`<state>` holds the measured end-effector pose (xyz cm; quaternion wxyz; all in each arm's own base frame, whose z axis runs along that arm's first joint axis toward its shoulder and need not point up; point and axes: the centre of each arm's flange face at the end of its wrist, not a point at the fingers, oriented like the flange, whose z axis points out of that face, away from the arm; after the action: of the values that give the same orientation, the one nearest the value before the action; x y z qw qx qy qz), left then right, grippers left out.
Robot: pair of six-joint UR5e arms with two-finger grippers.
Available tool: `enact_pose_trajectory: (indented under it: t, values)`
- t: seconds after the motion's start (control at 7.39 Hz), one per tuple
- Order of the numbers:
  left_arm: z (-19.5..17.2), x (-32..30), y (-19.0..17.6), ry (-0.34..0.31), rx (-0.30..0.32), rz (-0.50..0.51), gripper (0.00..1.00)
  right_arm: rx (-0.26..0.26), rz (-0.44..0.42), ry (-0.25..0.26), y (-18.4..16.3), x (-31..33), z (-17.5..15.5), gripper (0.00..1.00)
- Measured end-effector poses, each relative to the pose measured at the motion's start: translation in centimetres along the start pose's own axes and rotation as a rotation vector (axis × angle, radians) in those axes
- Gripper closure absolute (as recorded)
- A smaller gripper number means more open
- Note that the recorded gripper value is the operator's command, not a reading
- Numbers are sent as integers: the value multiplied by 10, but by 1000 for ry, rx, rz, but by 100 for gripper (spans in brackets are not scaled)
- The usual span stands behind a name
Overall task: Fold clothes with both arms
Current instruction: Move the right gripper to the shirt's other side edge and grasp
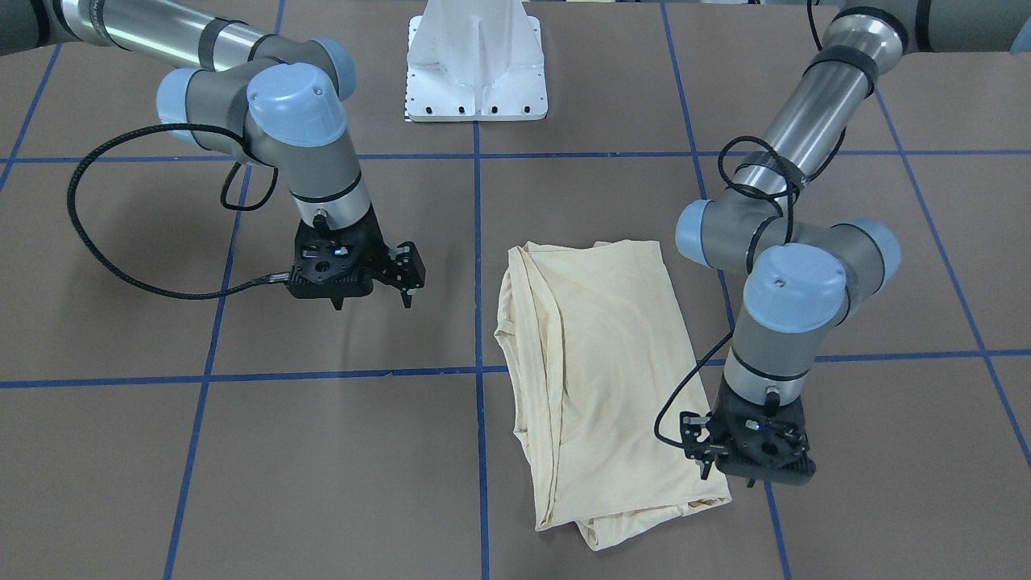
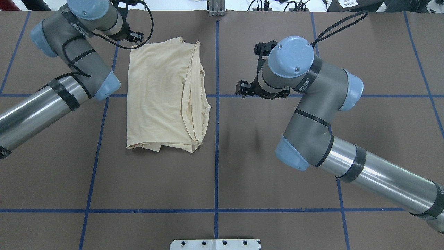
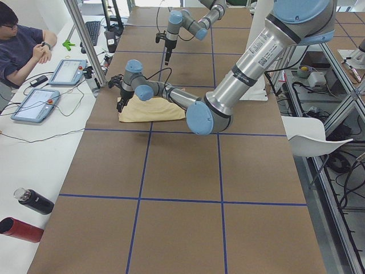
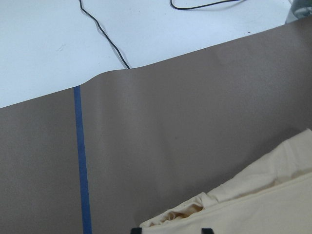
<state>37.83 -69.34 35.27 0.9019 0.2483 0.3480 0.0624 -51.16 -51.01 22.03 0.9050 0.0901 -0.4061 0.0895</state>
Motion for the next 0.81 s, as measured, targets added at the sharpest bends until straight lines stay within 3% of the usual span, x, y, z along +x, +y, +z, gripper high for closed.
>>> enact_pose_trajectory:
  t: [0.27, 0.54, 0.81]
  values:
    - [-19, -10, 20, 34, 6, 14, 0, 40, 60, 31, 9, -66, 29, 32]
    - [-24, -11, 23, 39, 9, 14, 0, 74, 58, 21, 17, -102, 55, 42]
    - [-24, -13, 25, 38, 7, 11, 0, 66, 51, 26, 28, -120, 72, 49]
